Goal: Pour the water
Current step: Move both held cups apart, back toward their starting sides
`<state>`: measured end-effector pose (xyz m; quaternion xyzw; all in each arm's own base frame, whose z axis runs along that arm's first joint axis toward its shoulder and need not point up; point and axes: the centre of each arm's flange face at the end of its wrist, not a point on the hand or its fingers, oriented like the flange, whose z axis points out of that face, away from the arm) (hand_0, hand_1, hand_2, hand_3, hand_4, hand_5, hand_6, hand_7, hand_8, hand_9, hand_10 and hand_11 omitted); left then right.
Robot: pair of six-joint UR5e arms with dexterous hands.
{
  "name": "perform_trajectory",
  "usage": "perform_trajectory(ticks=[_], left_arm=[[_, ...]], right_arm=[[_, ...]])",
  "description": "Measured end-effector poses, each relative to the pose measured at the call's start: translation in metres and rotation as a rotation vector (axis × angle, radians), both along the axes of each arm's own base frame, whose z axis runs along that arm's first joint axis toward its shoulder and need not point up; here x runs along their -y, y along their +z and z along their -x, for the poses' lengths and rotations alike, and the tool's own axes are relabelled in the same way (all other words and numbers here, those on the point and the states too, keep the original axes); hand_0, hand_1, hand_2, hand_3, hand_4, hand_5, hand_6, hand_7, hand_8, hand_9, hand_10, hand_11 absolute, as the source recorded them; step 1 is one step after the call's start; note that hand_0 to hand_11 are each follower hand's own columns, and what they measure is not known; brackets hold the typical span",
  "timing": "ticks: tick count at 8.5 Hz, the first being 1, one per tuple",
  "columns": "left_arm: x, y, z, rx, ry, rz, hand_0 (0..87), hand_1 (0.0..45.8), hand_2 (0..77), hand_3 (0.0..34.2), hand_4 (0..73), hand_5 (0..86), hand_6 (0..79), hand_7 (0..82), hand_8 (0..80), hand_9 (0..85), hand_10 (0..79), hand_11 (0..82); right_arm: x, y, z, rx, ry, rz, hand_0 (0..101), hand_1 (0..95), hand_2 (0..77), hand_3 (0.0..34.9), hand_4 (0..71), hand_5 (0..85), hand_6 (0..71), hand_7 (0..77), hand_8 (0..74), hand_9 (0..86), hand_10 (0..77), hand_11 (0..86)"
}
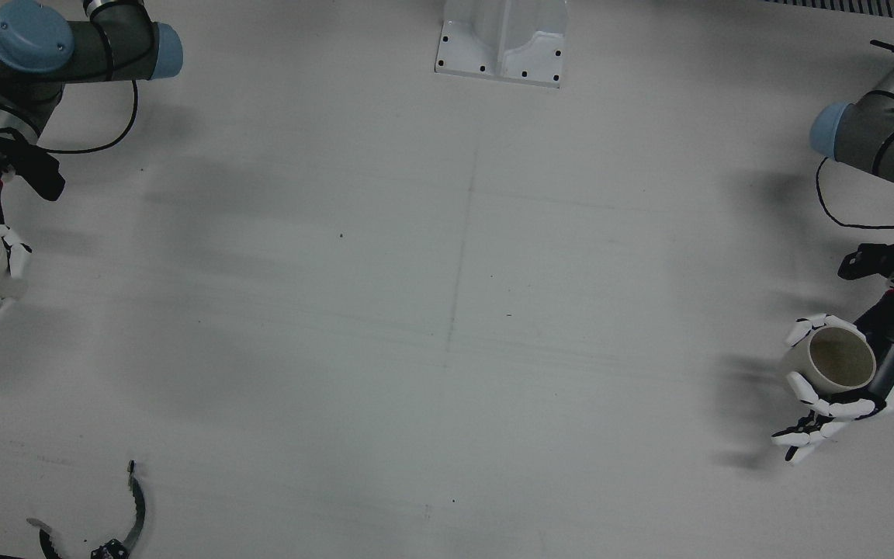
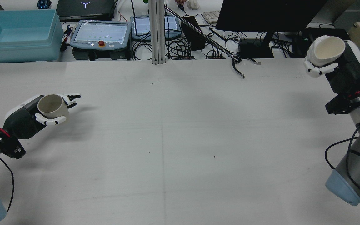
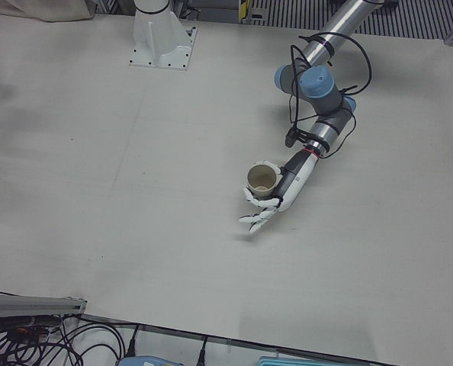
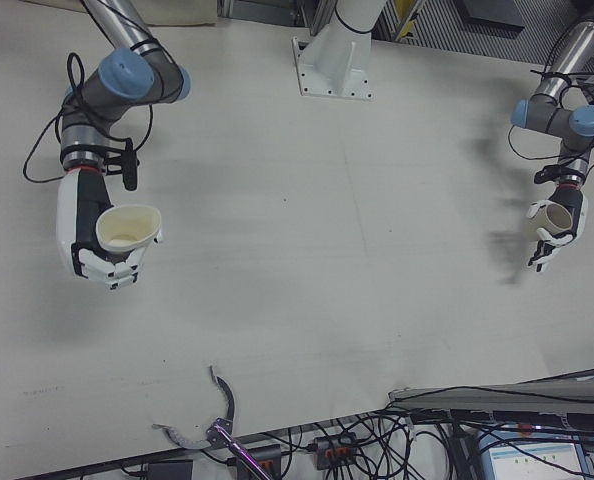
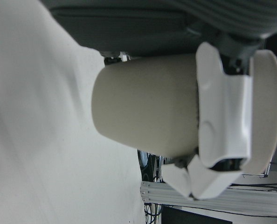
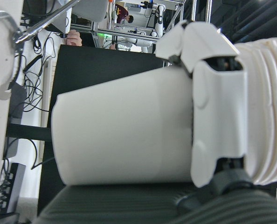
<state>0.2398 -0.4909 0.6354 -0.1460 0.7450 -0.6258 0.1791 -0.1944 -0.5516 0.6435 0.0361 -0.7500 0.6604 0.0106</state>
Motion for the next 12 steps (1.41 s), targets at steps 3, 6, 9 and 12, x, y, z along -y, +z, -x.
perform_trajectory(ticks=[3,6,9,12], left_arm=[[0.004,0.048,0.033,0.049,-0.058,0.004,66.0,13.6,48.0,0.2,56.2,37.1,21.3,19.1,8.7,7.1,8.2,13.6],[0.002,0.064,0.038,0.073,-0.063,0.011,65.8,13.6,48.0,0.1,55.6,37.6,22.4,19.1,8.7,8.2,8.2,13.1],[-0.002,0.076,0.039,0.106,-0.06,0.02,65.8,13.6,48.0,0.1,55.6,37.6,22.4,18.5,8.7,8.2,7.1,10.9],[-0.006,0.09,0.037,0.139,-0.051,0.032,51.7,14.2,46.9,0.0,55.1,35.5,8.2,7.1,0.5,0.5,0.5,1.1]], right_arm=[[0.025,0.09,0.051,0.038,-0.041,0.035,71,7.1,49.1,0.0,37.1,54.0,67.1,57.8,60.5,60.5,54.5,57.3],[0.025,0.105,0.054,0.079,-0.047,0.038,71,7.1,49.1,0.0,37.1,54.0,67.1,57.8,60.5,60.5,54.5,57.3],[0.02,0.111,0.044,0.121,-0.045,0.04,70,6.5,49.1,0.0,37.1,54.0,67.1,57.8,57.3,63.3,46.4,63.3],[0.014,0.095,0.011,0.129,-0.014,0.009,65,6.5,49.1,0.0,29.5,48.5,61.6,52.4,43.1,56.2,30.0,55.6]])
